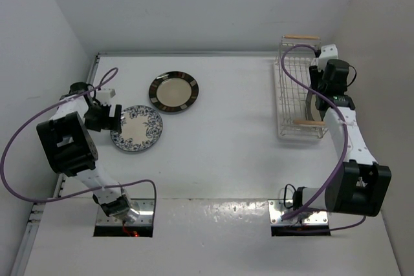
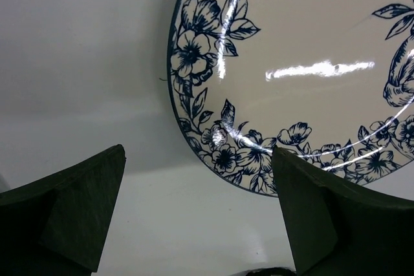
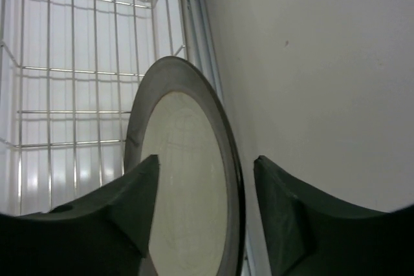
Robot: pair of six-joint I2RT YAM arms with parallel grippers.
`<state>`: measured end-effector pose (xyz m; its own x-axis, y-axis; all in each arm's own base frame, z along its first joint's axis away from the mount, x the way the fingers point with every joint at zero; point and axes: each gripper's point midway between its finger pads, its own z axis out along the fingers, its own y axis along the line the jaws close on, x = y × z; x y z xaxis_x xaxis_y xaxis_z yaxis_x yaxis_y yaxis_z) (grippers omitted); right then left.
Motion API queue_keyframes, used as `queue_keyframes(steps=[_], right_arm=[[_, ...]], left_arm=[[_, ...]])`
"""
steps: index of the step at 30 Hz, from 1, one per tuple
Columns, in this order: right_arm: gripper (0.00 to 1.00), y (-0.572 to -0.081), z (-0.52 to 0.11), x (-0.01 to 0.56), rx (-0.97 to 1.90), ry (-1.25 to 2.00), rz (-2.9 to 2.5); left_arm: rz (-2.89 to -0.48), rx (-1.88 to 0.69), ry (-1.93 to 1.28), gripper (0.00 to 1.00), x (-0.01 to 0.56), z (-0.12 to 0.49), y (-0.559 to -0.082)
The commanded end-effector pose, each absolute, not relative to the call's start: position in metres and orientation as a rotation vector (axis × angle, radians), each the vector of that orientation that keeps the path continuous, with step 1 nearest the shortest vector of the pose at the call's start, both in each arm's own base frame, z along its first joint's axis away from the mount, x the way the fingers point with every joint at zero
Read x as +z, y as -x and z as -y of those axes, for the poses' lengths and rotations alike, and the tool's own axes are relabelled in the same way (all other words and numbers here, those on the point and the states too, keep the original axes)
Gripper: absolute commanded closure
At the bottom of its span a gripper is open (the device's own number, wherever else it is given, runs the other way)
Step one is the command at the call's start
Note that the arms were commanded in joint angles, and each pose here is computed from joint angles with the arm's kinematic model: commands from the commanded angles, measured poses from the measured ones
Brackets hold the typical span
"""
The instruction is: Load the plates into the dish rack
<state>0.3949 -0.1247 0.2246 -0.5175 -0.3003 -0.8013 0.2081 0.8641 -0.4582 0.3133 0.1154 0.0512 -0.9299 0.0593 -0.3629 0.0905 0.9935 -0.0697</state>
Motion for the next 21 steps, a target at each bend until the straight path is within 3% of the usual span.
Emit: queue_keyframes(steps=[1, 3, 6, 7, 10, 16, 21], right_arm=[[0.39, -0.404, 0.119, 0.242, -0.563, 0.032, -1.973], [0.36, -0.404, 0.116, 0.243, -0.548, 0.035, -1.975], [0.29, -0.405, 0.112, 0.252, -0.514, 0.022, -1.955], [0.26, -0.403, 0.111, 0.258, -0.505, 0.019, -1.94], [0.23, -0.401, 0.105, 0.263, -0.478, 0.026, -1.925], [0.15, -0.393, 0.096, 0.276, -0.451, 0.045, -1.884], [0.09, -0.388, 0.077, 0.292, -0.377, 0.095, -1.835]], left_arm=[[-2.784, -0.261, -0.133, 0.02, 0.036, -0.106, -0.309], [-2.797, -0.291, -0.13, 0.05, 0.029, -0.105, -0.31], [-2.827, -0.378, -0.132, 0.18, 0.014, -0.097, -0.307], [-2.829, -0.407, -0.144, 0.29, 0.013, -0.095, -0.307], [-2.857, -0.504, -0.142, 0.44, 0.006, -0.089, -0.302], [-2.781, -0.662, -0.129, 0.96, 0.026, -0.08, -0.314], [-2.692, -0.745, -0.181, 1.0, 0.057, -0.066, -0.329]])
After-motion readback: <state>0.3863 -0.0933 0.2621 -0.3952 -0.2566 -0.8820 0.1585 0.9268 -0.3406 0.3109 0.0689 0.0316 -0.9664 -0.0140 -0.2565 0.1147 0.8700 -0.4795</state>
